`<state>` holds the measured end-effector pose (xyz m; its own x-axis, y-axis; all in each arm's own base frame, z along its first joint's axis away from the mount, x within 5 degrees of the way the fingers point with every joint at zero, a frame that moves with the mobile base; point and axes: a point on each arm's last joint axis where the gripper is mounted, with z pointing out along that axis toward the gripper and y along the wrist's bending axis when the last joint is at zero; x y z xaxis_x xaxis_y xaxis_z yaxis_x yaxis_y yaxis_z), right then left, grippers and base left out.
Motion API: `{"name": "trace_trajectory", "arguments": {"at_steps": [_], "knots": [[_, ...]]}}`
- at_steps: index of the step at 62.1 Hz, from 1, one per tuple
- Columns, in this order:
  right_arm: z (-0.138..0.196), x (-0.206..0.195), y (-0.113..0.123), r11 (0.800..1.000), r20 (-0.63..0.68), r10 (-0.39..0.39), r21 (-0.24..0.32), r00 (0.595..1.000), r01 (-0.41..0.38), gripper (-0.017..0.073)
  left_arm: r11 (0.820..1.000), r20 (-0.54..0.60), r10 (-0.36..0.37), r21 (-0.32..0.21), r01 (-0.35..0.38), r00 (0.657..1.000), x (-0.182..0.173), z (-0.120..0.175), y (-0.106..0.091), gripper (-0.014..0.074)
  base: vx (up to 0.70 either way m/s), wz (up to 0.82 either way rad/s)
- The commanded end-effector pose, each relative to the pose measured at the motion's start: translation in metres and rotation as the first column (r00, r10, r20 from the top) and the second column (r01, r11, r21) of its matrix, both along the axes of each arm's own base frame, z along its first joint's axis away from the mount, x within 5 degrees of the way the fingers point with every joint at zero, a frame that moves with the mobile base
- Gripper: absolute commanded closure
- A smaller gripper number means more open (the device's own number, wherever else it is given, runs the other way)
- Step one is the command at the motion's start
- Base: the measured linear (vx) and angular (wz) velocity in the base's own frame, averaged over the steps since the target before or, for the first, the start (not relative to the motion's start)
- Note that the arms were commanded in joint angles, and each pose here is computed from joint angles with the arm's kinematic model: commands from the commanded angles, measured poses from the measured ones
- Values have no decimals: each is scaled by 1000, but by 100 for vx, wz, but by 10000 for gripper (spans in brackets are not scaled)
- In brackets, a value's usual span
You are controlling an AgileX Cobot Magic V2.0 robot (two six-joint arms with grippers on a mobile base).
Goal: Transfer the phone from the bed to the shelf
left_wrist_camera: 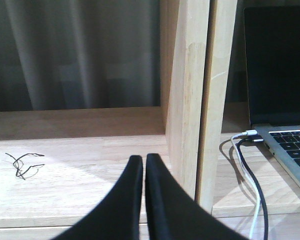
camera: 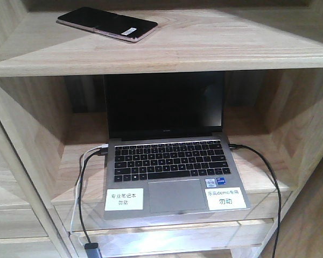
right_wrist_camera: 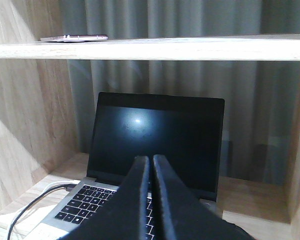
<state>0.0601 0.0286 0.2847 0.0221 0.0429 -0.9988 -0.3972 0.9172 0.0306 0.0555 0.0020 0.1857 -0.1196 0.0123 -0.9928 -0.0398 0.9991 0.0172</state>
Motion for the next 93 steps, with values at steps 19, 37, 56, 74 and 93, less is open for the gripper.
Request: {"name": "trace_trajectory", "arguments": {"at_steps": [19,37,56,74,93], "knots": [[11,2,-8,996,41,-87,22,995,86,564,1000,71,-5,-6,5,997,0,4,0,592,0,0],[9,5,-20,960,28,-280,-7,960,280,564,1000,71,-5,-6,5,997,0,4,0,592,0,0],[-35,-3,-31,898,-17,-439,-30,898,438,564,1000,71,-5,-6,5,997,0,4,0,592,0,0],[-83,-4,-32,894,-28,-447,-58,894,445,564,1000,71,-5,-6,5,997,0,4,0,592,0,0],[-91,-4,-32,893,-31,-448,-60,894,445,564,1000,71,-5,-6,5,997,0,4,0,592,0,0]]}}
